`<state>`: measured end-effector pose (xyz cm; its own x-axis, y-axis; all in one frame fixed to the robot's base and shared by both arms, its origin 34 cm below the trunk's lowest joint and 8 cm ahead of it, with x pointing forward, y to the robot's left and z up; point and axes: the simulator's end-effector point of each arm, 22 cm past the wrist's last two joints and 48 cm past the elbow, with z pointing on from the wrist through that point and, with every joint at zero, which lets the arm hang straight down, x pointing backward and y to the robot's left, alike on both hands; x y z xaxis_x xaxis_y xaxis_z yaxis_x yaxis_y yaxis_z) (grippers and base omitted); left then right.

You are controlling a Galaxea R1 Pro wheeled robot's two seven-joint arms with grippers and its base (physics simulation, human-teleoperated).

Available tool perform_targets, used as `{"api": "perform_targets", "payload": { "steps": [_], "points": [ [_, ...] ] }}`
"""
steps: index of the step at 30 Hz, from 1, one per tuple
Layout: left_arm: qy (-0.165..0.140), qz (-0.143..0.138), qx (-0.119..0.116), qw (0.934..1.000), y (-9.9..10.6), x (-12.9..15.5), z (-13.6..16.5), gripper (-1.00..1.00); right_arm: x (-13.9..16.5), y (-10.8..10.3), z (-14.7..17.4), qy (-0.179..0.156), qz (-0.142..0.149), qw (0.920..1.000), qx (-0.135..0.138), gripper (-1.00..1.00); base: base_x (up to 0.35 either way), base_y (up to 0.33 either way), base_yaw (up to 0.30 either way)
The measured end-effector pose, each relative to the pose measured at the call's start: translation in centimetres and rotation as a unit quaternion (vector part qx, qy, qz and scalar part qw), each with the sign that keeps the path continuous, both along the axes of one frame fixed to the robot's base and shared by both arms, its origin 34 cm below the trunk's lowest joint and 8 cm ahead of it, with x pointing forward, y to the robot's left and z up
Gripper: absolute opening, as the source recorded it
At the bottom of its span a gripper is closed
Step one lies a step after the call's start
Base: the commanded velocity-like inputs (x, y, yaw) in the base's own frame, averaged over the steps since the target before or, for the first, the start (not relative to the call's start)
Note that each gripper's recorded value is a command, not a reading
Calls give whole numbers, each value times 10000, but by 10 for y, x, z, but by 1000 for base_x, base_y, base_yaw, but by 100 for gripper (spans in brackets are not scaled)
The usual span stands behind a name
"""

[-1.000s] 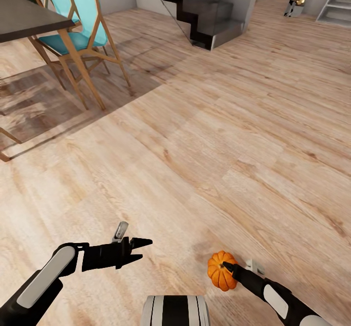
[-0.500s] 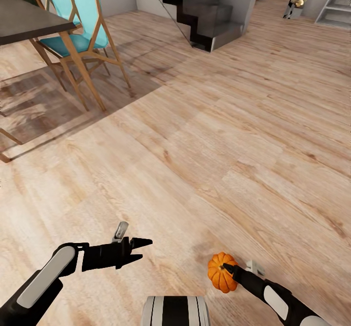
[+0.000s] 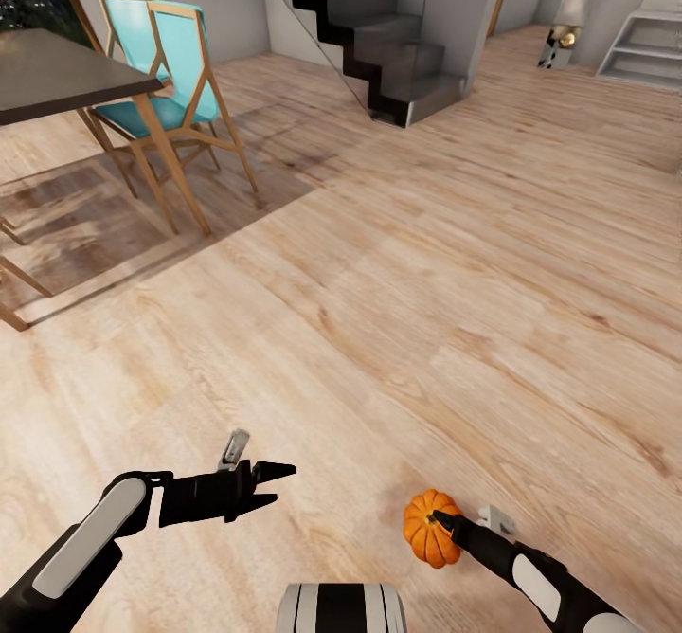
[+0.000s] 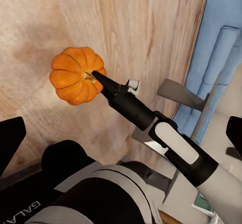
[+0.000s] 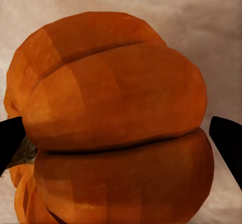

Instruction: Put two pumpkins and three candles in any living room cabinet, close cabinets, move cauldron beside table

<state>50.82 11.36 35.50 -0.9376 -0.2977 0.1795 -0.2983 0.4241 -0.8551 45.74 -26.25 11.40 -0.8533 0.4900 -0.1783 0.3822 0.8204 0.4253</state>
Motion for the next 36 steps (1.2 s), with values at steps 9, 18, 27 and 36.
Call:
{"api": "perform_targets", "payload": {
  "steps": [9, 18, 27, 36],
  "points": [
    [-178, 2, 1, 9998, 0, 5, 16, 100, 16, 2, 17, -229, 16, 9997, 60, -100, 0, 0, 0],
    [-359, 2, 2, 9994, 0, 9, 33, 100, 31, 12, 36, -474, 61, 9985, 274, -100, 0, 0, 0],
    [-541, -6, 2, 9985, -1, 13, 50, 100, 40, 13, 52, -570, 68, 9978, 339, -100, 0, 0, 0],
    [-724, -8, 7, 9974, -1, 16, 67, 100, 52, 13, 68, -746, 73, 9966, 344, -100, 0, 0, -35]
  ]
}}
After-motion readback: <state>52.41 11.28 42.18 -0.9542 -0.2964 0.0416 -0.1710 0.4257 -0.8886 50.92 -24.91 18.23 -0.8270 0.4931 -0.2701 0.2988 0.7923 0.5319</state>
